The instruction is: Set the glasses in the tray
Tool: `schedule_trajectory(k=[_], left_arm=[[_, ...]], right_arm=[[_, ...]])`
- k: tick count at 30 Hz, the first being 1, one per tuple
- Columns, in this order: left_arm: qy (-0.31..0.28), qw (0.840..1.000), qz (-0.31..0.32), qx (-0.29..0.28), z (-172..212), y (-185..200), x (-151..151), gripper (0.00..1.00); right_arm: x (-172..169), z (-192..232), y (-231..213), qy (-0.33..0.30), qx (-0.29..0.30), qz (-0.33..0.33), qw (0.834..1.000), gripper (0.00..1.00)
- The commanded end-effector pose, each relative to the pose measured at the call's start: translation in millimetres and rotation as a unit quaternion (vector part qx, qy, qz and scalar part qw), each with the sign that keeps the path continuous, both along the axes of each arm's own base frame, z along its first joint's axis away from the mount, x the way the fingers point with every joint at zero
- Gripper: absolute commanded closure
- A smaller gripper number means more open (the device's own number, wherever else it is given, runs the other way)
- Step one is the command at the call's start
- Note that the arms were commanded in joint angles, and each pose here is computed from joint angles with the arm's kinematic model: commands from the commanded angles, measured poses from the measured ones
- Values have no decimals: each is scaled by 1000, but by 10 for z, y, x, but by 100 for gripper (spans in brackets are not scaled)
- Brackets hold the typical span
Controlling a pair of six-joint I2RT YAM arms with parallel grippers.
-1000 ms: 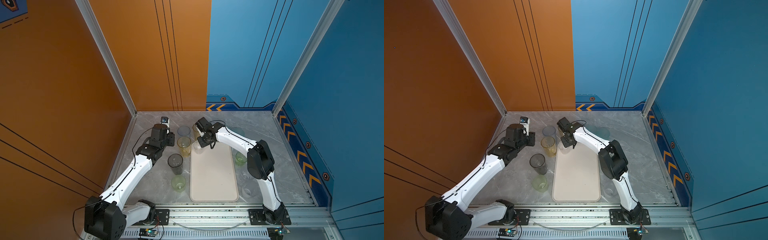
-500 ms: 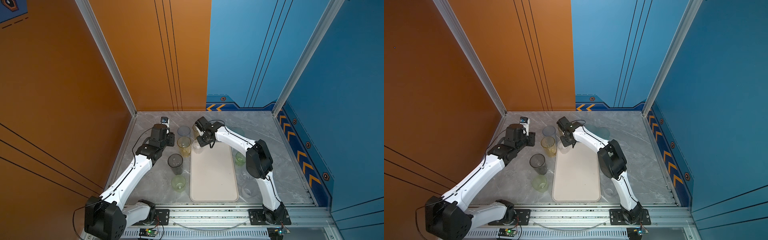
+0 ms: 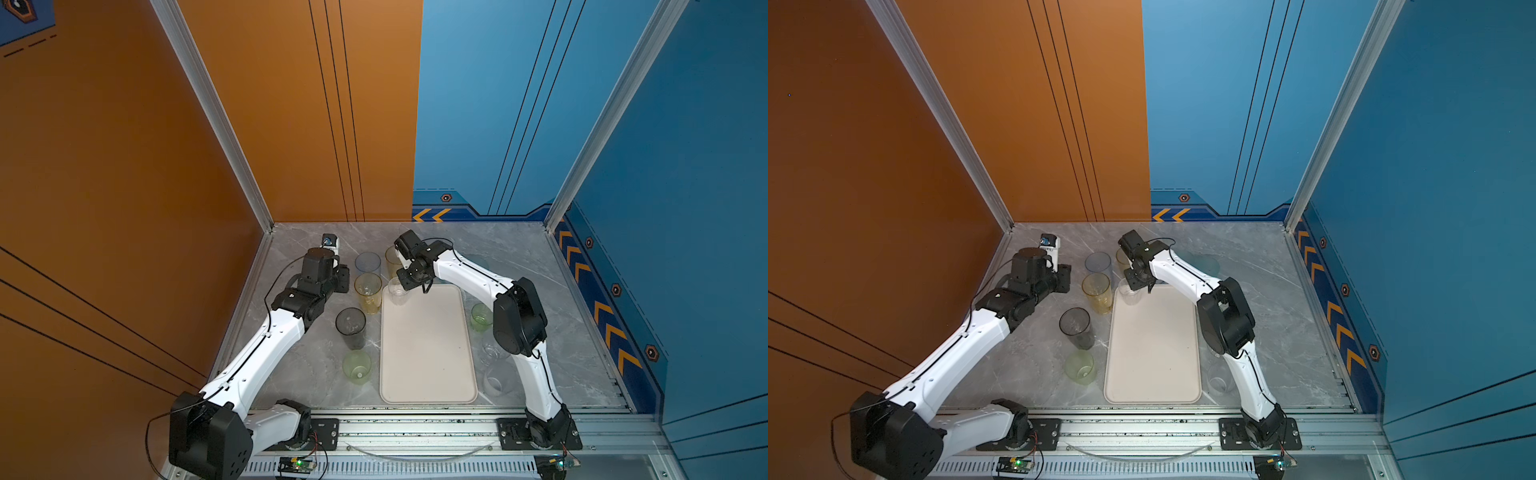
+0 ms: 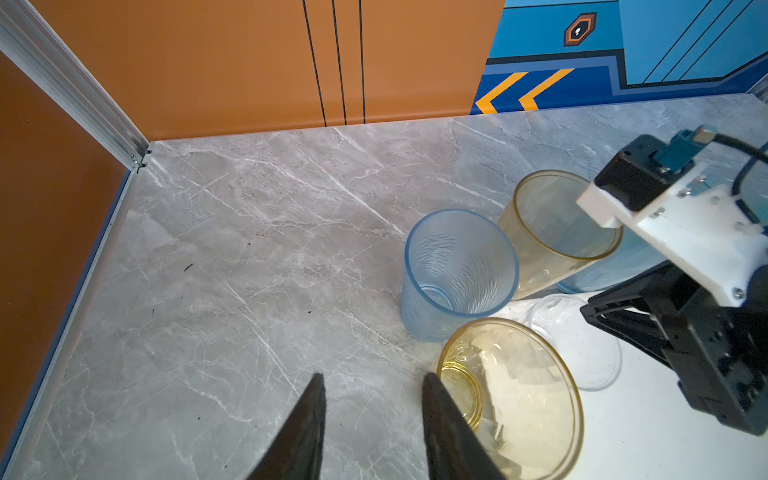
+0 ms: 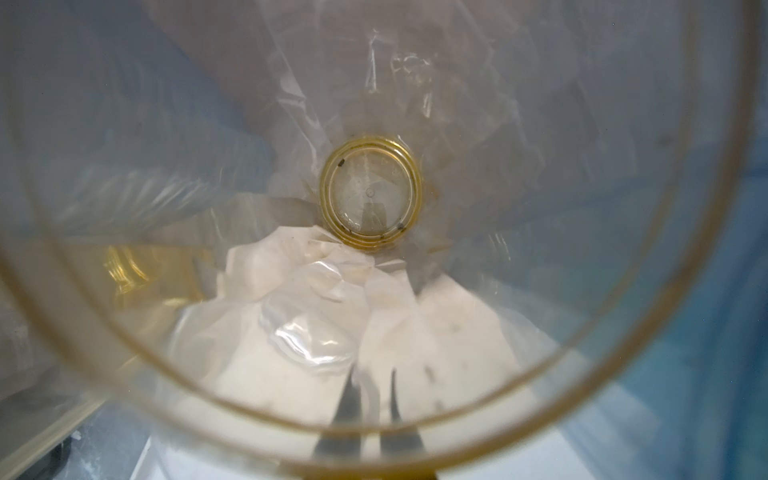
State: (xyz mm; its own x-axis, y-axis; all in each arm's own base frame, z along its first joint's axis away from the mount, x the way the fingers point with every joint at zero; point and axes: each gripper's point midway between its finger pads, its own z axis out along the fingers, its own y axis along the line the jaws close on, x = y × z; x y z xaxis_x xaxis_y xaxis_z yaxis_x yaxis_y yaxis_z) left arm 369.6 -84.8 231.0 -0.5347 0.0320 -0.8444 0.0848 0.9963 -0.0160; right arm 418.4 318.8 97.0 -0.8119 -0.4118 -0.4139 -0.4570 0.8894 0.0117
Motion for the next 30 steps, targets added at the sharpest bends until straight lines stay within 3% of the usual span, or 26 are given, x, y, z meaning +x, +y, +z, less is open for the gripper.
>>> schedule_trajectory(k=[1,30], left_arm=[[19,1000,-3,-3,-109,5,-32,61],[23,1000,-6,-2,-126,-3,-48,60]], right_arm=[[-33,25,21,9,4,0,1000,86],[-79,26,280,28,61,5,998,85]])
